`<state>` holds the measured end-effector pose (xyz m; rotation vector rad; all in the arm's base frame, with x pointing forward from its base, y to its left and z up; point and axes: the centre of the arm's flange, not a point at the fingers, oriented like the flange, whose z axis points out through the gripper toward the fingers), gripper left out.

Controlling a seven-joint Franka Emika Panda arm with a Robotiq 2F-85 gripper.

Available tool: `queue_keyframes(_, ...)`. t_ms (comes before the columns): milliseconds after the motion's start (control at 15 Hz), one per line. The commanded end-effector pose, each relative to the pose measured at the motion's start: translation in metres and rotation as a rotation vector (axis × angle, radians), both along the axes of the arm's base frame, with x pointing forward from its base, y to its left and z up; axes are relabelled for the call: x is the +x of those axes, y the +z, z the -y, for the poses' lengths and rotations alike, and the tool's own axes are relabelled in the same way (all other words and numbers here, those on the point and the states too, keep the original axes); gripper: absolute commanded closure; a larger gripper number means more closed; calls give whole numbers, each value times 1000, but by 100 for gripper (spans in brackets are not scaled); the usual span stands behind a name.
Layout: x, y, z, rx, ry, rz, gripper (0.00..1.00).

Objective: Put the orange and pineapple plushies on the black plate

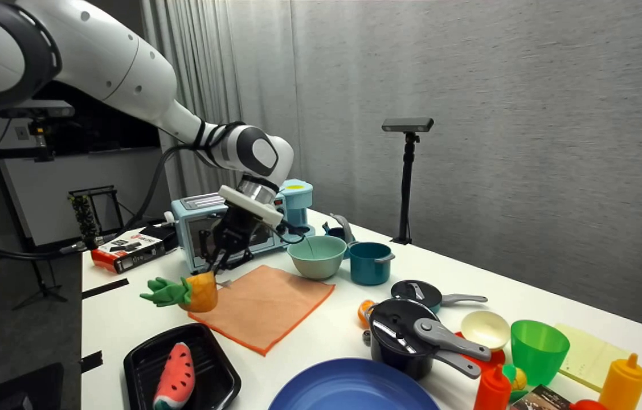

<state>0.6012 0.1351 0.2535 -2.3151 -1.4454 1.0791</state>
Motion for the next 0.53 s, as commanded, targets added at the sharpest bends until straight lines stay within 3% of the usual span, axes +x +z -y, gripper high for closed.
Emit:
queue_keyframes(0,-36,-24,4,-14,74,-120,98)
queue_keyframes(133,-45,-40,2,11,81,-147,98)
queue_keyframes(333,-64,-54,9,-9,98,-196,98)
queue_keyframes(467,-73,-57,16,-41,103,-184,98)
